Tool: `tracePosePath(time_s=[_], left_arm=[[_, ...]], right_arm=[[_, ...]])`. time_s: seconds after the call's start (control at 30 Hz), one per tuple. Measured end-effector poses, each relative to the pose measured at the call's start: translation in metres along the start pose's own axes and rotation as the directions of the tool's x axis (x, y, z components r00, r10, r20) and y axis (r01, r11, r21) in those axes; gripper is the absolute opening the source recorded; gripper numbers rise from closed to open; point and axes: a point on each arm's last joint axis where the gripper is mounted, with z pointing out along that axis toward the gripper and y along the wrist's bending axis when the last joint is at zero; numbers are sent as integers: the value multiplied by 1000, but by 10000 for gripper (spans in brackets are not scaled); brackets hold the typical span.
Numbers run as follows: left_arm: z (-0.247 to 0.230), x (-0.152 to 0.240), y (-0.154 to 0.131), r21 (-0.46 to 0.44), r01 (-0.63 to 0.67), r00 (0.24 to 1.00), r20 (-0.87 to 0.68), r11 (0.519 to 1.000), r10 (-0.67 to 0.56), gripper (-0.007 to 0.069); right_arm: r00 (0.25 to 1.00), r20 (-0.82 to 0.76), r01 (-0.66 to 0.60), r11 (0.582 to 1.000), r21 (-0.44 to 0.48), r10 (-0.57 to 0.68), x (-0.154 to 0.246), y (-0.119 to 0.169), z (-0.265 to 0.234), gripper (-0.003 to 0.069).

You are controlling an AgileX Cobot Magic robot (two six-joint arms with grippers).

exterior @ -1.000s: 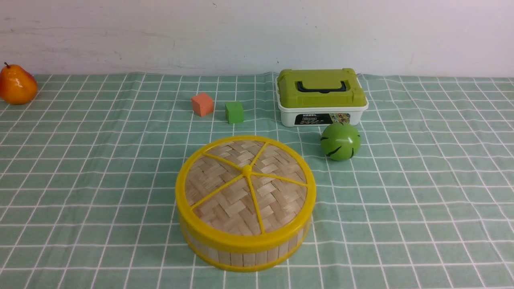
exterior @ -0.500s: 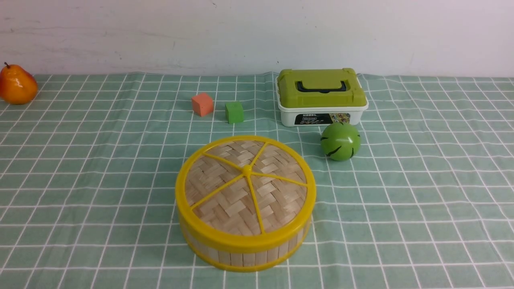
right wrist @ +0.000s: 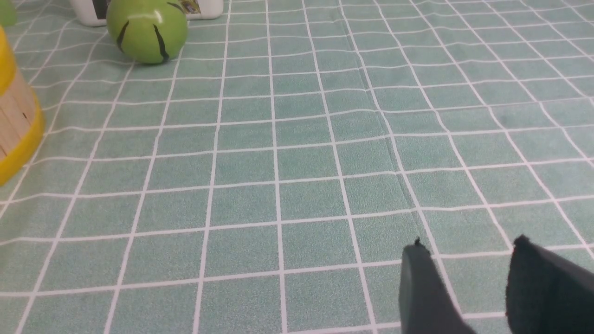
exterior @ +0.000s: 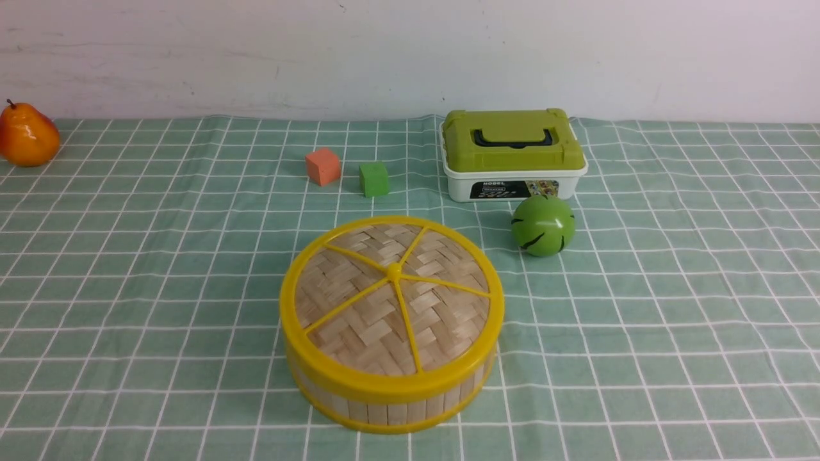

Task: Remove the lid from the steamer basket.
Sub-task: Use the right arm to lift the lid of the steamer

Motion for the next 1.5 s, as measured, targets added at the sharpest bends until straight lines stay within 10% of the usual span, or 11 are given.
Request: tracePosePath(time_s=[0.97,1.03,1.13,1.17,1.2,1.27,1.5], left_arm=[[0,0,0,0,0,1000,0,1000,0,239],[0,0,0,0,0,1000,0,1000,0,239],[0,0,0,0,0,1000,0,1000,0,239],[0,0,0,0,0,1000,0,1000,0,239],[0,0,0,0,0,1000,0,1000,0,239],[0,0,0,0,0,1000,0,1000,0,239],[0,0,0,0,0,1000,0,1000,0,239]], right_arm=[[998,-3,-55,998,-18,55,0,2,0,241],[956,-29,-294,952,-81,293,0,8,0,241],[748,-122,-664,732,-151,653,0,18,-1,241],[734,-129,-679,718,-155,666,0,18,-1,241],[593,-188,-805,570,-166,783,-1,23,-2,241],[469,-237,-882,438,-172,851,-2,26,-3,241],[526,-225,-848,490,-201,820,-3,27,-3,241]])
